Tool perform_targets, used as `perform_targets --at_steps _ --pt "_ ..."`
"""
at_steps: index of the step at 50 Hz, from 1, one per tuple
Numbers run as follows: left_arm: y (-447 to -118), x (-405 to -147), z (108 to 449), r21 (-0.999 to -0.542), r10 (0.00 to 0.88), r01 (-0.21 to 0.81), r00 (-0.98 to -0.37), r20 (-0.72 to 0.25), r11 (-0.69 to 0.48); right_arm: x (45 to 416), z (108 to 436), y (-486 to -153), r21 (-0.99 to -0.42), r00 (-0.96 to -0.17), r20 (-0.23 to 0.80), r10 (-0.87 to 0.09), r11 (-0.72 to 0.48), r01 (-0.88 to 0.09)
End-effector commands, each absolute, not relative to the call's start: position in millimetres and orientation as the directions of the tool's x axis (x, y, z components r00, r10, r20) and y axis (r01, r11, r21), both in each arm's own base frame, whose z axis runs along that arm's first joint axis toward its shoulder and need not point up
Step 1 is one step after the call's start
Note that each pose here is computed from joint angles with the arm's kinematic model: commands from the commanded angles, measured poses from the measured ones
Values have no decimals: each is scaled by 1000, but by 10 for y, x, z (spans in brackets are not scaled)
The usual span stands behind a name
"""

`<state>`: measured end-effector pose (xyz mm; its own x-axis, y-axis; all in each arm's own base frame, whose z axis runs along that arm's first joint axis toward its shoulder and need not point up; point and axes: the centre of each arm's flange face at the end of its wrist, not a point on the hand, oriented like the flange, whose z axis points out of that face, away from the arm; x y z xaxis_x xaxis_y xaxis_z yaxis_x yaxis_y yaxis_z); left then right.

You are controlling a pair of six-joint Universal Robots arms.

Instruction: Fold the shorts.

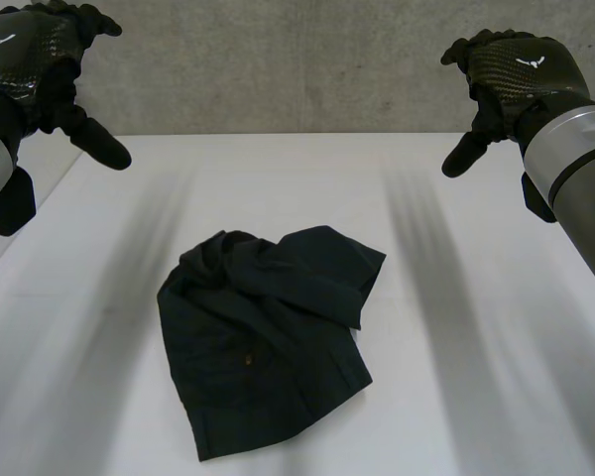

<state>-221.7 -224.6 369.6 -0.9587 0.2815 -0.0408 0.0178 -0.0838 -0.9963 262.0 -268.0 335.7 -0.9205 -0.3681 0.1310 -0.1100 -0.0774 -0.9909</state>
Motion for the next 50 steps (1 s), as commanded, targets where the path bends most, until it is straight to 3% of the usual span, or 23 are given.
perform_targets --at_steps 1,3,6,9,16,27,31,39,43,48,50 --pt "-2255 -2231 3642 -997 287 26 -957 -45 -72 2655 3310 -2626 -986 -891 167 -423 -54 -160" --pt "-2253 -2235 3604 -997 292 32 -955 -49 -64 2672 3257 -2556 -973 -856 217 -470 -33 -229" --pt "-2290 -2261 3544 -997 299 33 -953 -52 -68 2722 3071 -2338 -911 -723 325 -610 2 -412" --pt "-2416 -2321 3416 -997 304 37 -951 -57 -71 2736 2850 -2123 -848 -584 336 -739 32 -528" --pt "-2728 -2498 2970 -993 360 121 -925 -118 -16 2883 2364 -1797 -870 -449 263 -854 -8 -494" --pt "-3156 -2762 2042 -939 472 333 -844 -255 89 3021 1843 -1202 -877 -319 281 -905 -107 -468" --pt "-3218 -2815 1742 -919 494 369 -830 -260 136 3033 1669 -1209 -874 -335 298 -894 -114 -472" --pt "-3189 -2955 1564 -909 518 390 -814 -264 149 3043 1608 -1551 -863 -497 406 -767 -142 -485" --pt "-3252 -2931 1703 -919 463 372 -843 -275 130 3050 1879 -1964 -865 -616 480 -625 -220 -451" --pt "-3219 -2865 2228 -954 302 295 -915 -268 48 2990 2309 -2483 -856 -701 517 -492 -310 -414" --pt "-3156 -2866 2376 -966 275 257 -931 -241 21 3021 2456 -2593 -848 -712 525 -465 -352 -396"
